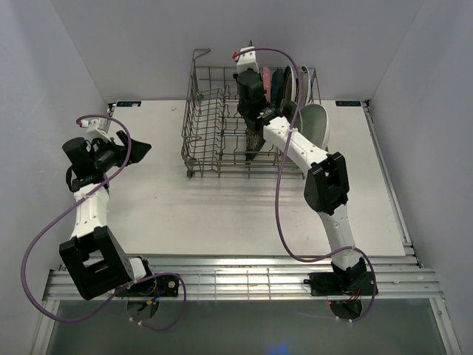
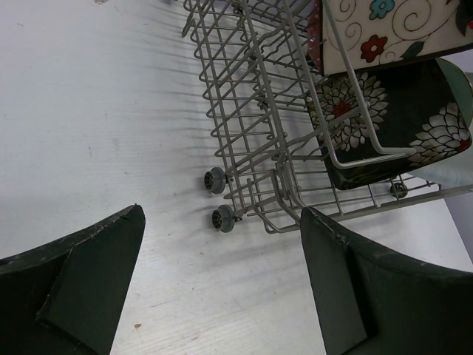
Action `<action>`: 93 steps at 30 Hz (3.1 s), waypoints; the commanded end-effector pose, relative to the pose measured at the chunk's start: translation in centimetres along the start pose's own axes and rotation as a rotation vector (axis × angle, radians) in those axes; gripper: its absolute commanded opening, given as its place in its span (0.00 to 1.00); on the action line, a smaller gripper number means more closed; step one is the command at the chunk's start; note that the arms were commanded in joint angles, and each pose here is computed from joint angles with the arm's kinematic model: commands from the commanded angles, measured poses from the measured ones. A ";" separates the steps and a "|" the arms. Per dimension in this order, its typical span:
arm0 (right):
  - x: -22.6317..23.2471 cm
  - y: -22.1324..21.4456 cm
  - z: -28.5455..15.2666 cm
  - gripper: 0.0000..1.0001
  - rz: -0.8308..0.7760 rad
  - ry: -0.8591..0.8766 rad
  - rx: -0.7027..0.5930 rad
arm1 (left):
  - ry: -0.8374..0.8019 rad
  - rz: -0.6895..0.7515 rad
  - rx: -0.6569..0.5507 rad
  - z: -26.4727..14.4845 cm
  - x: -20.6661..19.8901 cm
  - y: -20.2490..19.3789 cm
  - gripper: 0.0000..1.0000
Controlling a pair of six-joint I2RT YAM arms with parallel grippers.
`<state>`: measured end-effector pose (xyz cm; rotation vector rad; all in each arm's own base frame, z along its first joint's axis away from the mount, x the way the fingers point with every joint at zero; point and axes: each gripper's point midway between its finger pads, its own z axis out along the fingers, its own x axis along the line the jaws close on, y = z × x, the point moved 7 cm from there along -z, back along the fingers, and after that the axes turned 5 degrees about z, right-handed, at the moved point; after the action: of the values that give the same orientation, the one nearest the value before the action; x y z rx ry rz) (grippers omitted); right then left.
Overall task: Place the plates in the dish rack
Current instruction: Insert the plate into the dish rack.
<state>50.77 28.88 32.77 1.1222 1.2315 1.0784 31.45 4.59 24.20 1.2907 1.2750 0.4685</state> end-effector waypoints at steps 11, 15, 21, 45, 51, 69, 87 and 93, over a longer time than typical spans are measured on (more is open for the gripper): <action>-2.5 7.3 0.5 0.08 0.253 -0.094 -0.259 | -0.013 0.046 -0.031 -0.7 -1.1 0.7 0.96; -2.3 6.7 0.9 0.08 0.252 -0.107 -0.255 | -0.015 0.049 -0.033 -0.7 -1.2 0.8 0.96; -2.0 5.4 1.5 0.08 0.254 -0.113 -0.237 | -0.015 0.051 -0.032 -0.7 -1.2 0.7 0.96; 0.3 1.9 2.4 0.08 0.285 -0.062 -0.165 | -0.027 0.058 -0.032 -0.9 -1.6 1.0 0.96; 0.2 1.3 2.6 0.08 0.280 -0.082 -0.173 | -0.026 0.055 -0.028 -0.9 -1.5 0.8 0.96; -1.5 -0.7 5.3 0.08 0.323 -0.055 -0.159 | -0.014 0.065 -0.031 -0.9 -1.4 1.1 0.96; -2.3 3.3 2.9 0.08 0.358 -0.010 -0.125 | -0.016 0.085 -0.041 -1.1 -1.6 1.5 0.96; -2.6 4.5 1.8 0.08 0.360 0.008 -0.117 | -0.013 0.072 -0.026 -1.2 -1.7 1.2 0.96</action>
<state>54.27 27.82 27.13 1.3021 1.2154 1.1475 30.75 4.35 24.59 1.3070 1.2609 0.4871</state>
